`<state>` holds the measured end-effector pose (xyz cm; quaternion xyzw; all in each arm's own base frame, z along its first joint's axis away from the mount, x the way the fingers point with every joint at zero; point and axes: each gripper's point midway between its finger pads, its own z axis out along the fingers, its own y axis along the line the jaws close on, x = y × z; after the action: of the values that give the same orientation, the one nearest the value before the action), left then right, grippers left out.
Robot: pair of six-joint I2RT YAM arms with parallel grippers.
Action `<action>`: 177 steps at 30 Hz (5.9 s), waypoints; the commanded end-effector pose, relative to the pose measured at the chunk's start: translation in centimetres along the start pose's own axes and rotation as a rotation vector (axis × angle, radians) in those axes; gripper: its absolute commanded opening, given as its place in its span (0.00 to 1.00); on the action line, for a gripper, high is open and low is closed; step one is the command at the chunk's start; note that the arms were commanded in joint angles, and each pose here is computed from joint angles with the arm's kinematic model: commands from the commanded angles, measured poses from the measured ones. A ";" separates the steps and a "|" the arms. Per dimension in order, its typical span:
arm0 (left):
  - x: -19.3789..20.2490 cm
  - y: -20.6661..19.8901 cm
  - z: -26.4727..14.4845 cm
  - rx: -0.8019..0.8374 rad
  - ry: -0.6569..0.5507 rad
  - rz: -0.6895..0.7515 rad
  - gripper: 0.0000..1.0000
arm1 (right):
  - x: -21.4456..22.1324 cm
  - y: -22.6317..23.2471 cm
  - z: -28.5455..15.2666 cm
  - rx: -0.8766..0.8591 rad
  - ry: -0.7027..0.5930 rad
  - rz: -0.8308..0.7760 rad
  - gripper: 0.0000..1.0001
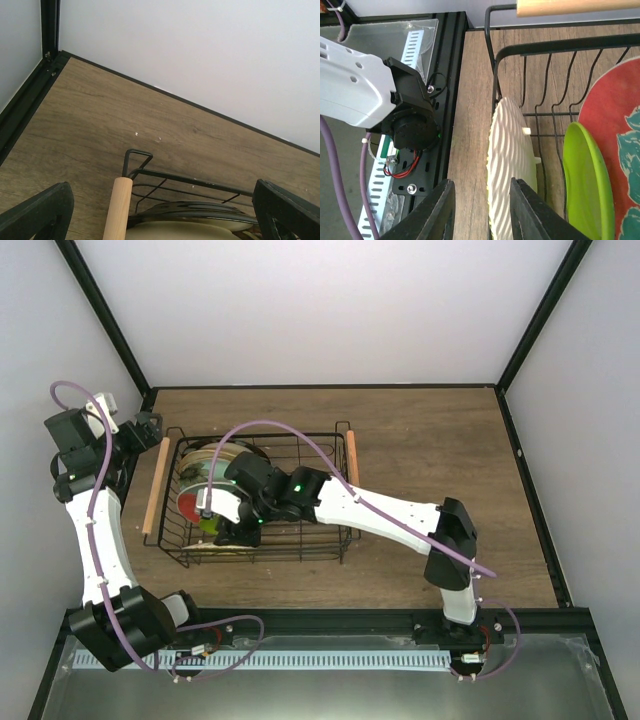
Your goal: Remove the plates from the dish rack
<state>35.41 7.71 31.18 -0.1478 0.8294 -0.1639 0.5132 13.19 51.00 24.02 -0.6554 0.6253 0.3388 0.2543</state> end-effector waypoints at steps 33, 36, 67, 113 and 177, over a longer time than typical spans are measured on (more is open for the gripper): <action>0.5 -0.1 0.2 0.027 0.025 0.035 1.00 | 2.8 0.2 5.9 -0.040 0.065 0.019 0.22; 0.5 -0.2 0.3 0.030 0.027 0.033 1.00 | 3.1 -0.2 6.2 -0.019 0.070 0.021 0.21; 0.2 0.1 1.1 0.035 0.024 0.002 1.00 | 2.0 -4.6 3.1 0.284 0.056 -0.057 0.01; -2.6 0.0 2.1 0.056 -0.034 -0.039 1.00 | -11.1 -7.8 -25.3 0.529 -0.421 -0.019 0.01; -1.9 -2.2 0.9 0.147 -0.013 0.064 1.00 | 50.4 -36.8 -49.6 1.365 -0.726 1.846 0.01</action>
<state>37.71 6.79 32.03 -0.0961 0.8216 -0.2072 0.5223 54.94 -14.09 14.82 0.4209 0.8172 0.1581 0.3606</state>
